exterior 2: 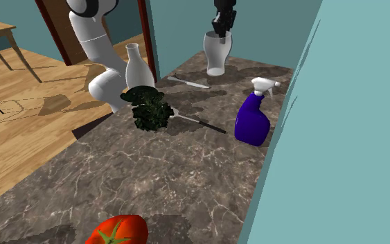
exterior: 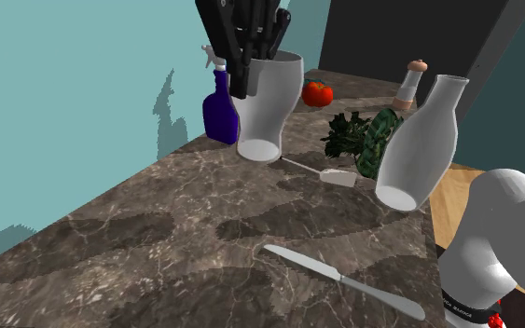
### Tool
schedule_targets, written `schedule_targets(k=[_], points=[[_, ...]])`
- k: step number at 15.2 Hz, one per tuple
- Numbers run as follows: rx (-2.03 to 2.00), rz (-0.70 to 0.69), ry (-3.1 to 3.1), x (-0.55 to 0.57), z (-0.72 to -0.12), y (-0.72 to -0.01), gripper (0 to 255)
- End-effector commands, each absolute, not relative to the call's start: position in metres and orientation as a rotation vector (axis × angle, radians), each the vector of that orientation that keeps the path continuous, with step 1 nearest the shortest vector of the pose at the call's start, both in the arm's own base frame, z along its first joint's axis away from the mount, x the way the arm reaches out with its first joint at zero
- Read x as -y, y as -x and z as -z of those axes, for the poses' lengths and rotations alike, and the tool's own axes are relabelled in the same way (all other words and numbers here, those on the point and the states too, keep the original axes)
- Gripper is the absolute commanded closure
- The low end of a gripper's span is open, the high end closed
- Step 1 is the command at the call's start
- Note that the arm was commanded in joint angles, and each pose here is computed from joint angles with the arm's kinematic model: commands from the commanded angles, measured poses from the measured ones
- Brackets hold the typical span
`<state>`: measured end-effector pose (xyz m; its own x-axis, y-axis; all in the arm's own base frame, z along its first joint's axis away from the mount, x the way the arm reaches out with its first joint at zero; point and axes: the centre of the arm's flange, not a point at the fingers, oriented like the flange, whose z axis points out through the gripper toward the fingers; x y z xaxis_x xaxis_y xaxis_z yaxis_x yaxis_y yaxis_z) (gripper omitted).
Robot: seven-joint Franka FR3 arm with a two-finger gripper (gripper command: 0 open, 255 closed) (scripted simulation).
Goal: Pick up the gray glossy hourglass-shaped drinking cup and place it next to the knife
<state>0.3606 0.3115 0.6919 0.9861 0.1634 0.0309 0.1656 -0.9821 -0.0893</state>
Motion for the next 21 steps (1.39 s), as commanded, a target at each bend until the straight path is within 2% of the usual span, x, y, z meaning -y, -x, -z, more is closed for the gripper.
schedule_targets(k=[1,21], points=[[0.252,0.037,3.039,-0.311,-0.681,-0.359,255],[0.252,0.037,3.039,-0.311,-0.571,-0.359,255]])
